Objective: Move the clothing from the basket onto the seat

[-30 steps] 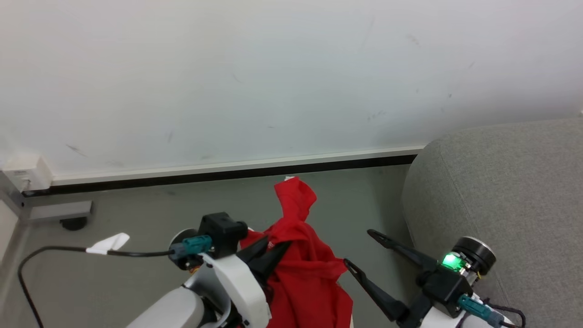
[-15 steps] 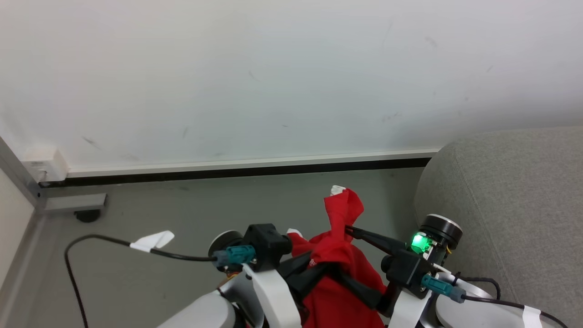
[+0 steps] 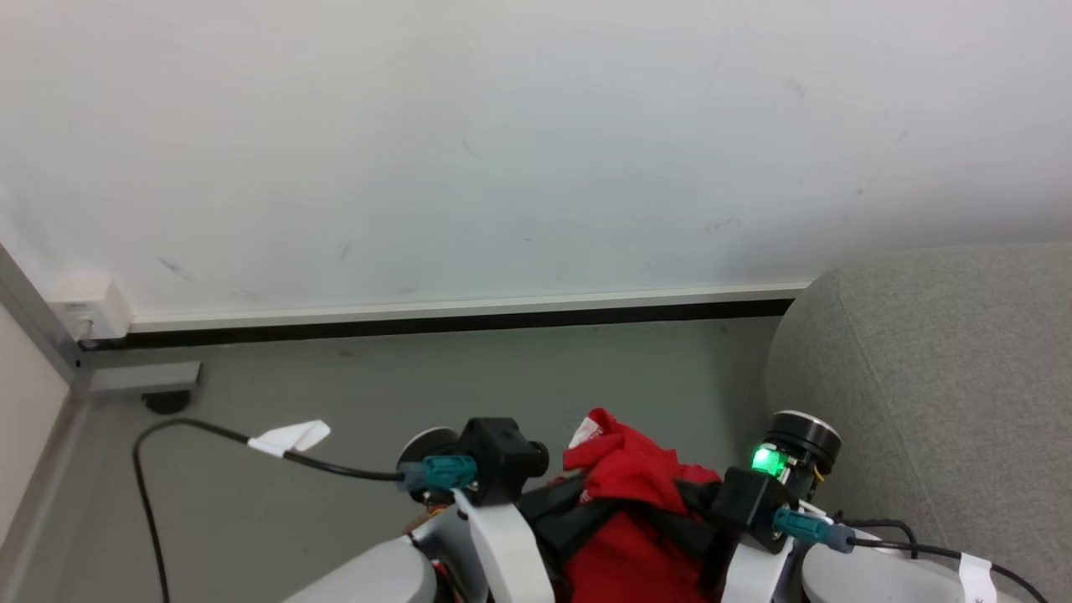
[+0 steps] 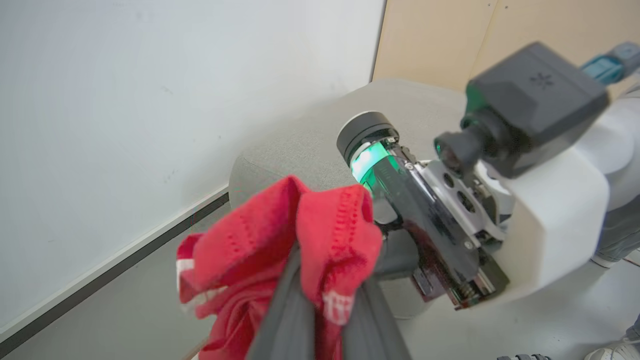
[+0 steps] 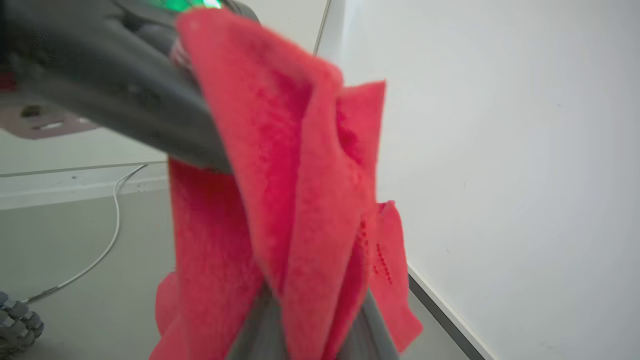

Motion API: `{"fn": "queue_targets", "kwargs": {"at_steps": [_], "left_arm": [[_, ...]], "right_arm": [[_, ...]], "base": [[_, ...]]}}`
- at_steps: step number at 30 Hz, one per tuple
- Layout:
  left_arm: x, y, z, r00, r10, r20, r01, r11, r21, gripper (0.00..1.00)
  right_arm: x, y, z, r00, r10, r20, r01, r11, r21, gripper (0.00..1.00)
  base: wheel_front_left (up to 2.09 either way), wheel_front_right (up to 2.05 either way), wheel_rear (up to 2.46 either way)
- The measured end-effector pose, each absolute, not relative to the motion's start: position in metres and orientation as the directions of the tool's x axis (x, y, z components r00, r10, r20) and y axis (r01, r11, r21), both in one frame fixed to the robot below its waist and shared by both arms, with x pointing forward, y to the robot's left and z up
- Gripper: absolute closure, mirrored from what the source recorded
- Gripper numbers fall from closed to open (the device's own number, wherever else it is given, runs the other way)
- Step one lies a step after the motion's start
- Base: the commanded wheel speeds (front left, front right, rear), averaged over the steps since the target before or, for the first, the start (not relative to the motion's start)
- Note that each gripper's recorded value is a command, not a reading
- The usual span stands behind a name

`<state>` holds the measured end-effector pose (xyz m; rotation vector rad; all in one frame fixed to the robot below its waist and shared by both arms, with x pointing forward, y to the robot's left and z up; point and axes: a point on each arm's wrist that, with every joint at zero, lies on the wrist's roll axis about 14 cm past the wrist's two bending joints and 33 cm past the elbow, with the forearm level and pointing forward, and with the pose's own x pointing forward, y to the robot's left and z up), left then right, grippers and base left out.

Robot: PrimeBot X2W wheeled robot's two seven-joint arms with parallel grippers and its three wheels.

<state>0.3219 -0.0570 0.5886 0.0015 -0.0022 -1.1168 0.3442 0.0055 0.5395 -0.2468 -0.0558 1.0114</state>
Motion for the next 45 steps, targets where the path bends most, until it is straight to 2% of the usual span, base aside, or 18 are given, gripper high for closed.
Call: {"fn": "queue_targets", "kwargs": {"at_steps": [4, 5, 7, 9, 18, 27, 37, 45], "left_arm": [[0.332, -0.048, 0.589, 0.472, -0.881, 0.011, 0.881, 0.472, 0.011, 0.99], [0.335, -0.047, 0.59, 0.481, -0.876, 0.02, 0.876, 0.482, 0.014, 0.78], [0.337, -0.046, 0.591, 0.489, -0.872, 0.033, 0.872, 0.489, 0.013, 0.55], [0.339, -0.044, 0.592, 0.499, -0.866, 0.042, 0.866, 0.5, 0.013, 0.0], [0.348, -0.037, 0.585, 0.533, -0.845, 0.044, 0.845, 0.534, 0.015, 0.0], [0.352, -0.04, 0.58, 0.532, -0.845, 0.047, 0.846, 0.533, 0.002, 0.0], [0.35, -0.058, 0.573, 0.489, -0.871, 0.048, 0.872, 0.489, -0.019, 0.0], [0.343, -0.088, 0.569, 0.407, -0.912, 0.051, 0.913, 0.405, -0.04, 0.0]], "right_arm": [[0.348, 0.001, 0.54, 0.544, 0.837, -0.068, -0.826, 0.519, -0.221, 1.0], [0.35, 0.0, 0.541, 0.548, 0.834, -0.065, -0.823, 0.524, -0.219, 1.0], [0.354, -0.002, 0.543, 0.557, 0.829, -0.056, -0.817, 0.534, -0.218, 1.0], [0.359, -0.005, 0.548, 0.571, 0.82, -0.042, -0.805, 0.549, -0.224, 1.0], [0.374, -0.015, 0.561, 0.612, 0.791, -0.004, -0.769, 0.595, -0.234, 1.0], [0.377, -0.027, 0.561, 0.642, 0.767, 0.006, -0.746, 0.626, -0.227, 1.0], [0.382, -0.061, 0.565, 0.715, 0.699, 0.028, -0.678, 0.702, -0.216, 1.0], [0.378, -0.106, 0.569, 0.791, 0.61, 0.039, -0.588, 0.776, -0.229, 1.0]], "base": [[0.0, 0.0, 0.0], [0.0, 0.0, 0.0], [0.0, 0.0, 0.0], [0.0, 0.0, 0.0], [0.0, 0.0, 0.0], [0.0, 0.0, 0.0], [0.0, 0.0, 0.0], [0.0, 0.0, 0.0]]}}
